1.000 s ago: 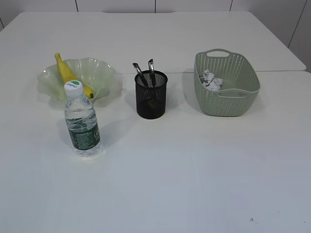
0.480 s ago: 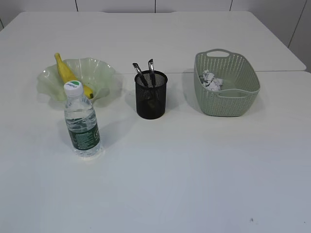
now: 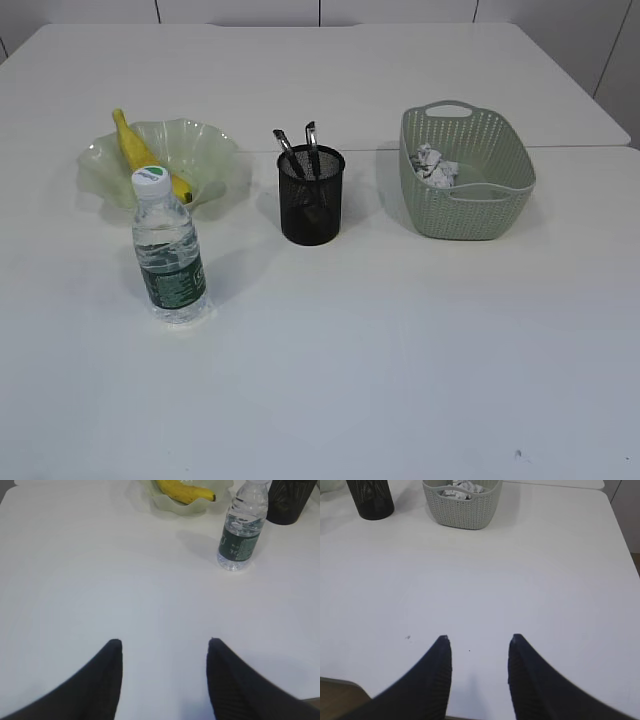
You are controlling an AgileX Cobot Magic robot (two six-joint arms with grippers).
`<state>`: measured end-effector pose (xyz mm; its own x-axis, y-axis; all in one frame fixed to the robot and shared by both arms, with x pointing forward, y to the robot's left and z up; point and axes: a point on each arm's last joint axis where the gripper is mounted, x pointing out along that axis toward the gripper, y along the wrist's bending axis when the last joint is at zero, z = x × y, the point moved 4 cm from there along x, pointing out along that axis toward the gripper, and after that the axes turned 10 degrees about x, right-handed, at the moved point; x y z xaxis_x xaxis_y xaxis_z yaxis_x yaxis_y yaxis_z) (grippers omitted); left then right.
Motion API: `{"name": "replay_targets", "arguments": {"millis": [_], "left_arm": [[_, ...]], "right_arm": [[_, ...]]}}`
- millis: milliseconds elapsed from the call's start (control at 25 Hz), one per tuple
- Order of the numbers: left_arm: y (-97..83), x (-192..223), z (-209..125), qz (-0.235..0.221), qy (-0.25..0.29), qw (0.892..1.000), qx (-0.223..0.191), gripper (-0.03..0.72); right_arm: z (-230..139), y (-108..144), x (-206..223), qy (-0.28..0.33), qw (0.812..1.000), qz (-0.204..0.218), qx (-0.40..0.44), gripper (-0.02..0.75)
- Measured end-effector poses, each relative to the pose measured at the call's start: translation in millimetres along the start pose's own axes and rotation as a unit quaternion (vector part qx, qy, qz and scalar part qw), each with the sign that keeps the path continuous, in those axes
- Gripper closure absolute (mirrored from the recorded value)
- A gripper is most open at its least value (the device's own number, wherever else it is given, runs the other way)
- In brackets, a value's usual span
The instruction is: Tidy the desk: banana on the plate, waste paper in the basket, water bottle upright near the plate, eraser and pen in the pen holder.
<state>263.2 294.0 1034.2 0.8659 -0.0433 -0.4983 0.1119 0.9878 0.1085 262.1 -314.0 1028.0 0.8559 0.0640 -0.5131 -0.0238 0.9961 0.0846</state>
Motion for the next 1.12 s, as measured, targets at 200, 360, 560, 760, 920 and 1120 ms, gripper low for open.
{"name": "replay_targets", "arguments": {"millis": [200, 360, 560, 760, 920, 1120], "left_arm": [[0.3, 1.5, 0.7, 0.001, -0.005, 1.000, 0.000, 0.311], [0.3, 1.5, 1.1, 0.001, -0.006, 1.000, 0.001, 0.312], [0.4, 1.5, 1.3, 0.001, -0.007, 1.000, 0.001, 0.314], [0.4, 1.5, 1.3, 0.001, -0.007, 1.000, 0.002, 0.314], [0.4, 1.5, 1.3, 0.001, -0.007, 1.000, 0.002, 0.314], [0.4, 1.5, 1.3, 0.001, -0.007, 1.000, 0.002, 0.314]], "right_arm": [[-0.7, -0.2, 2.3, 0.000, 1.000, -0.002, -0.002, 0.451], [-0.6, -0.4, 2.3, -0.001, 1.000, -0.002, -0.002, 0.452], [-0.4, -0.4, 2.3, -0.002, 1.000, -0.002, -0.002, 0.452], [-0.4, -0.5, 2.2, -0.002, 1.000, -0.005, 0.000, 0.452], [-0.5, -1.9, 1.3, -0.006, 0.999, -0.031, 0.015, 0.452], [-1.5, -4.7, -0.6, -0.010, 0.995, -0.083, 0.046, 0.452]]}}
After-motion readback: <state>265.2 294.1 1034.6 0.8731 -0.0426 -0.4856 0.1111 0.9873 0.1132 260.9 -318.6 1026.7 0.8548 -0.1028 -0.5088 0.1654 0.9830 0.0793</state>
